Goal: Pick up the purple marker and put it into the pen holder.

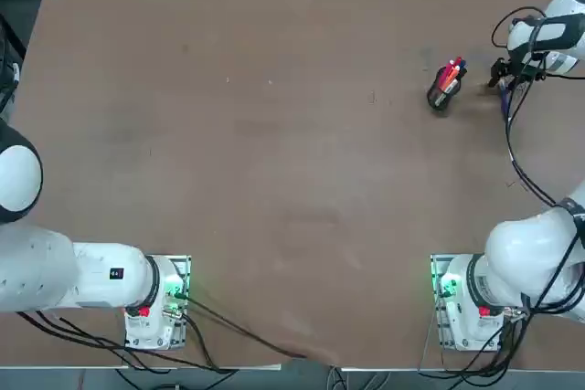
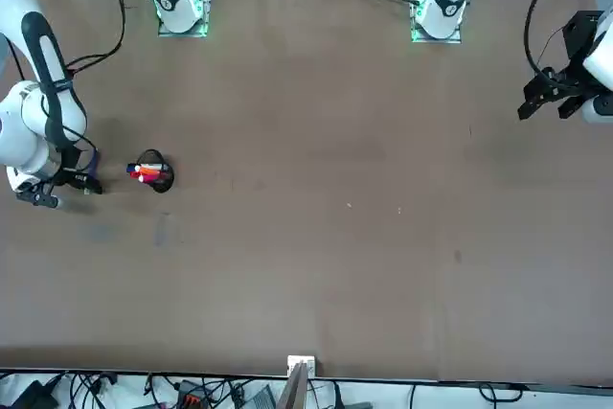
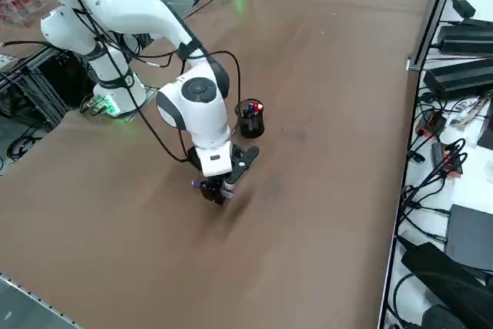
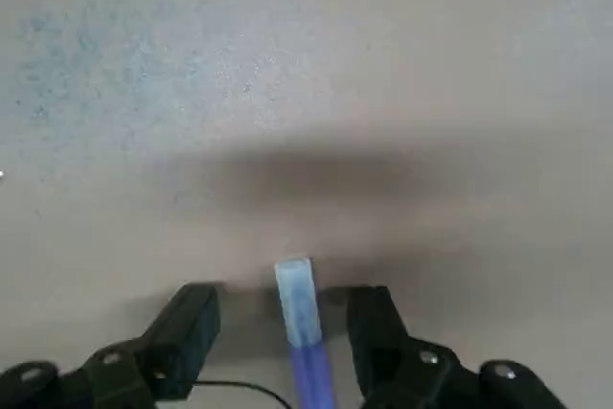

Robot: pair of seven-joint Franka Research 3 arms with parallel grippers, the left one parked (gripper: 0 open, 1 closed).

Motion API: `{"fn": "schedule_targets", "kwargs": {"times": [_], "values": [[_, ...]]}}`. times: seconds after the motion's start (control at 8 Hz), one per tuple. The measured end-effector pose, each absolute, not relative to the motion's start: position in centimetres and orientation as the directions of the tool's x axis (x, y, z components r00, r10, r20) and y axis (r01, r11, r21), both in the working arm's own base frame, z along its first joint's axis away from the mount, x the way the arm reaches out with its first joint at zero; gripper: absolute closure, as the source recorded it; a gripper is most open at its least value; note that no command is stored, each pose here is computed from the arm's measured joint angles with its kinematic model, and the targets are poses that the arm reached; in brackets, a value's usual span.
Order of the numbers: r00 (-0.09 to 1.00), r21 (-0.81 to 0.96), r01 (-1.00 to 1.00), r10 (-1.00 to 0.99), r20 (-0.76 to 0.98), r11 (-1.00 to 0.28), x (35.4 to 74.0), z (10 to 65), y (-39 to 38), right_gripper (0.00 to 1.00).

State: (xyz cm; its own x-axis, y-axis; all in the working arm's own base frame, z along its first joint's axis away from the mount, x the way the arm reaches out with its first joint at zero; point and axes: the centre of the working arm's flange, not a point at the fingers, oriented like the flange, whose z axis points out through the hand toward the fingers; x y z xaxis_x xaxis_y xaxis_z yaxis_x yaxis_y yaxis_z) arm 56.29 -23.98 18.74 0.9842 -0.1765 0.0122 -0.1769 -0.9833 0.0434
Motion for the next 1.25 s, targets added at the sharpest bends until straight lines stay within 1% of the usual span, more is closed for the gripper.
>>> {"fn": "schedule_targets", "kwargs": {"times": [0.38,0.5,0.62,0.75,0.88,1.25], "values": [[0.983,0.043,-0.182,-0.182,0.016,-0.982,56.2,18.9,-24.3,0.46],[0.983,0.043,-0.182,-0.182,0.02,-0.982,56.3,19.2,-24.3,0.66],[0.983,0.043,-0.183,-0.182,0.021,-0.982,56.3,19.3,-24.3,0.77],[0.983,0.043,-0.184,-0.183,0.022,-0.982,56.3,19.3,-24.3,0.82],[0.983,0.043,-0.186,-0.185,0.022,-0.982,56.3,19.4,-24.4,0.85],[0.982,0.047,-0.188,-0.187,0.026,-0.981,56.8,21.0,-24.6,0.85]]}}
